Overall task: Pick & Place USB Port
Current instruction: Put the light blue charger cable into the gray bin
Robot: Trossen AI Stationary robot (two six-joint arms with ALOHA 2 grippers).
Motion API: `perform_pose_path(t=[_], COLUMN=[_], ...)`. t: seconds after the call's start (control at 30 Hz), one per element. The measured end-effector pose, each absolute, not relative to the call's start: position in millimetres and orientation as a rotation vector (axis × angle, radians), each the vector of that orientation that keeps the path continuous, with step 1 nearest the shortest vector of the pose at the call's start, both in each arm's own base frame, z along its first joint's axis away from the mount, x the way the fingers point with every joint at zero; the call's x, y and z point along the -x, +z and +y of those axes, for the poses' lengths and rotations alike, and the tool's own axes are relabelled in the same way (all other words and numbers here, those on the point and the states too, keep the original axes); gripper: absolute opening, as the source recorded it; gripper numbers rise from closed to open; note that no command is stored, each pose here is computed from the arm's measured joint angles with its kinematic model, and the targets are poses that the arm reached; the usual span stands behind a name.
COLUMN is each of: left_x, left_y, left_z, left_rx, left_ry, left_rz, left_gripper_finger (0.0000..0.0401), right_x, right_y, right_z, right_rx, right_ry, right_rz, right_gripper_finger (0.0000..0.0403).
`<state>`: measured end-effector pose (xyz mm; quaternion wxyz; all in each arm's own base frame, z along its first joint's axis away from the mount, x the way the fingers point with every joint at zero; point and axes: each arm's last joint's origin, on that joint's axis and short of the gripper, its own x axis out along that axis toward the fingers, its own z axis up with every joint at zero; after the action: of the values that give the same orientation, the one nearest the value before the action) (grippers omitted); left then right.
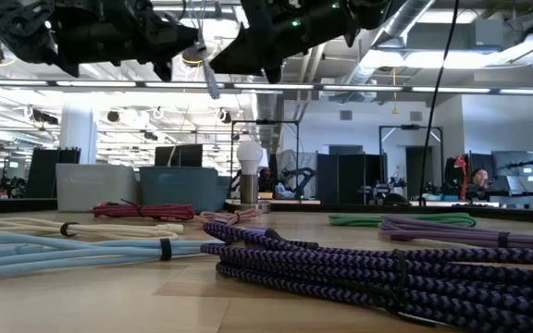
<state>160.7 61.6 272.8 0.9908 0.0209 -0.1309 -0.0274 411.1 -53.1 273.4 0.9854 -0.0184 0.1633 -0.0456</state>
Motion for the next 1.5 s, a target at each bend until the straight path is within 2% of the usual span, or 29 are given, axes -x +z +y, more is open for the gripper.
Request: perform_pose_path(t=[0.27, 0.57, 0.77, 0.93, 1.17, 1.5], left_x=[-128.5, -97.2, -86.7, -81.1, -82.3, -85.0], left_y=[273.8, 261.5, 249.7, 239.7, 216.7, 192.6], left_z=[58.8, 62.7, 71.9, 83.1, 100.1, 121.8], left_rx=[-0.044, -0.038, -0.015, 0.001, 0.143, 0.314], left_ry=[0.050, 0.396, 0.655, 0.845, 0.942, 1.054], left_rz=[-0.171, -0.023, 0.028, 0.073, 0.166, 0.299], left_gripper_finger=[0.0008, 0.0008, 0.0008, 0.0008, 0.0008, 0.0016], right_x=[-391.7, -351.8, -304.9, -258.3, -210.9, -194.6], right_y=[293.2, 314.2, 310.8, 308.8, 297.4, 293.8], right_z=[-50.5, -39.8, -15.3, -6.1, 0.7, 6.4], right_rx=[0.084, 0.129, 0.244, 0.199, 0.097, 0.108], right_ry=[-0.080, -0.076, -0.235, -0.351, -0.430, -0.486], right_rz=[0.379, 0.432, 0.435, 0.383, 0.316, 0.289], right_gripper_finger=[0.0085, 0.0086, 0.0087, 0.0087, 0.0087, 0.0087])
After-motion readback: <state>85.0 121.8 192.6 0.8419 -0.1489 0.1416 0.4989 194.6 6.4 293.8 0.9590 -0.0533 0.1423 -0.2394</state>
